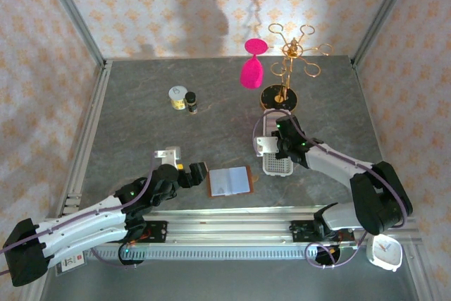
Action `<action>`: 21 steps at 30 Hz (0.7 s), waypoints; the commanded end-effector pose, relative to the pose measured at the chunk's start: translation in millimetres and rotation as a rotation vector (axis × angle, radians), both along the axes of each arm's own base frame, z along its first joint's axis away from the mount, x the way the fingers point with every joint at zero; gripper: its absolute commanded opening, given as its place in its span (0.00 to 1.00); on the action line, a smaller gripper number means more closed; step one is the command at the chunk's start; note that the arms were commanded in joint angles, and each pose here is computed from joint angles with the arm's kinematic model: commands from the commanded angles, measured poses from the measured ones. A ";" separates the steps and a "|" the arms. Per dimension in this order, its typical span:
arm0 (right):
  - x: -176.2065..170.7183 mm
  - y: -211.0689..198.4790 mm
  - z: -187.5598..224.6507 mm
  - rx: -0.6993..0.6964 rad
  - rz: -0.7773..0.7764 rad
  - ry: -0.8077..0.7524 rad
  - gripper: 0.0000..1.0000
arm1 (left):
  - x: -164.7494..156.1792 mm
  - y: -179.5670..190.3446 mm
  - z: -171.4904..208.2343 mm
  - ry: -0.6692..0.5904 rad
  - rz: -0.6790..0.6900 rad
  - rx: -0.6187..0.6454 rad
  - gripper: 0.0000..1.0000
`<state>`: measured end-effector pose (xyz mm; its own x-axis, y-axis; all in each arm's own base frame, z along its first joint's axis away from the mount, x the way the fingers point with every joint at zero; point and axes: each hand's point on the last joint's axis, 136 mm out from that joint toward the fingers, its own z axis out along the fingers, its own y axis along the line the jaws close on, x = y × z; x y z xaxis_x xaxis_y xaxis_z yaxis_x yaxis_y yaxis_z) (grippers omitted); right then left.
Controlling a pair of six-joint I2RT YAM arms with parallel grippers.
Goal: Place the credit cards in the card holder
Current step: Pick up the credit card from the storage box.
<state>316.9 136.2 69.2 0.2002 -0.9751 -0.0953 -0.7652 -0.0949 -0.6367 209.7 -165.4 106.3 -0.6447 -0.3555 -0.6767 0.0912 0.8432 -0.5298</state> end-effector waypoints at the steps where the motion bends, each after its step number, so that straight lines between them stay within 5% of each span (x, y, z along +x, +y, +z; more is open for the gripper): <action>1: 17.4 -2.3 24.9 0.016 -0.040 -0.084 0.24 | 1.7 -1.4 2.6 -0.011 0.000 -0.024 0.99; 21: 23.1 -3.0 42.0 0.032 -0.058 -0.135 0.20 | 2.5 -6.5 2.2 -0.002 -0.009 -0.039 0.98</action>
<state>316.7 135.6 73.9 0.1969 -0.9755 -0.0981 -0.7593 -0.0884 -0.6446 209.6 -171.0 106.4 -0.6548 -0.3590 -0.6651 0.0997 0.8313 -0.5469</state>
